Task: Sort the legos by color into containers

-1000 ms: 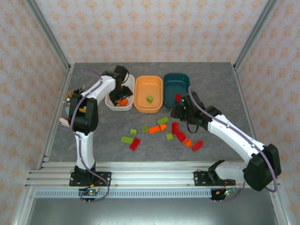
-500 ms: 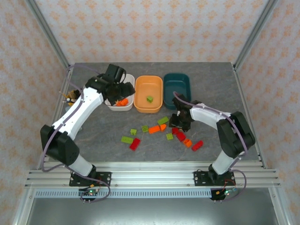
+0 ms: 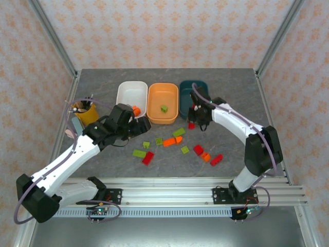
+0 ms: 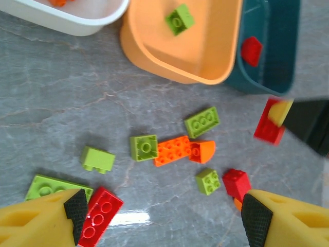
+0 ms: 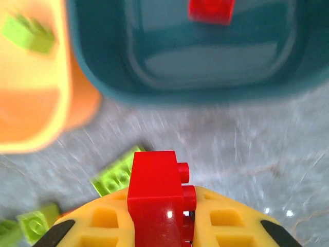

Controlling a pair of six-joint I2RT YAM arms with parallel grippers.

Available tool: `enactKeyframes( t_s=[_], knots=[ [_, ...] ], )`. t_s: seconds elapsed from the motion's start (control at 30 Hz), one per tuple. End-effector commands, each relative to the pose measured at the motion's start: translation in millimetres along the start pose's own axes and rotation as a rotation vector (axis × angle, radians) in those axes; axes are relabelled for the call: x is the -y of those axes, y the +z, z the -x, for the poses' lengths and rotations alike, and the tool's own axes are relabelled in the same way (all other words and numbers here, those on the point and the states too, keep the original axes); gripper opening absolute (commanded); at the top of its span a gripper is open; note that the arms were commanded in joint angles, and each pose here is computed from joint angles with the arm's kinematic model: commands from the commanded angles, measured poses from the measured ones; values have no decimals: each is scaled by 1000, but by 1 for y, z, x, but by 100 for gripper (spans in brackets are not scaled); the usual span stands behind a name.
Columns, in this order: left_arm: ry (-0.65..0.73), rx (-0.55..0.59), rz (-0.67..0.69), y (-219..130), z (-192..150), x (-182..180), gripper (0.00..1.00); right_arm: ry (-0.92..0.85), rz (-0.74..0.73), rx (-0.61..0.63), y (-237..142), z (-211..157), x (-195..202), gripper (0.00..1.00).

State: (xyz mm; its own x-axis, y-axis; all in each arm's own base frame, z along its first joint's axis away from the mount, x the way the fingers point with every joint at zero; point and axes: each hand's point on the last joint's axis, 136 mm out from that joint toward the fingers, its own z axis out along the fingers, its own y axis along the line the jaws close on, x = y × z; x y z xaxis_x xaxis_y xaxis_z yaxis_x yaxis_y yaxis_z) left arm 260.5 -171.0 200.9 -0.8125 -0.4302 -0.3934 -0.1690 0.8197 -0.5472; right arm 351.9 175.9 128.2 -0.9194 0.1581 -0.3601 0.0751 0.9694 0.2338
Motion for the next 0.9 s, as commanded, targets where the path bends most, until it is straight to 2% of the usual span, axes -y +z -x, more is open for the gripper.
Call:
enactKeyframes(
  t_s=[0.0, 0.27, 0.4, 0.5, 0.63, 0.73, 0.87],
  knots=[
    [-4, 56, -72, 1, 3, 11, 81, 6, -166, 33, -2, 29, 29, 17],
    [-3, 83, -88, -7, 1, 12, 82, 96, -338, -13, 45, 78, 50, 17],
    [-7, 80, -82, -10, -2, 7, 82, 133, -438, -57, 60, 82, 62, 17],
    [-18, 74, -76, -10, -5, 2, 82, 151, -460, -60, 69, 80, 66, 19],
    [-30, 76, -65, -10, -9, -5, 82, 165, -449, -76, 80, 76, 65, 28],
    [-42, 83, -40, -11, -10, -13, 83, 161, -419, -81, 83, 76, 61, 42],
    [-67, 72, 33, -6, -15, -29, 83, 144, -359, -29, 65, 87, 47, 54]
  ],
)
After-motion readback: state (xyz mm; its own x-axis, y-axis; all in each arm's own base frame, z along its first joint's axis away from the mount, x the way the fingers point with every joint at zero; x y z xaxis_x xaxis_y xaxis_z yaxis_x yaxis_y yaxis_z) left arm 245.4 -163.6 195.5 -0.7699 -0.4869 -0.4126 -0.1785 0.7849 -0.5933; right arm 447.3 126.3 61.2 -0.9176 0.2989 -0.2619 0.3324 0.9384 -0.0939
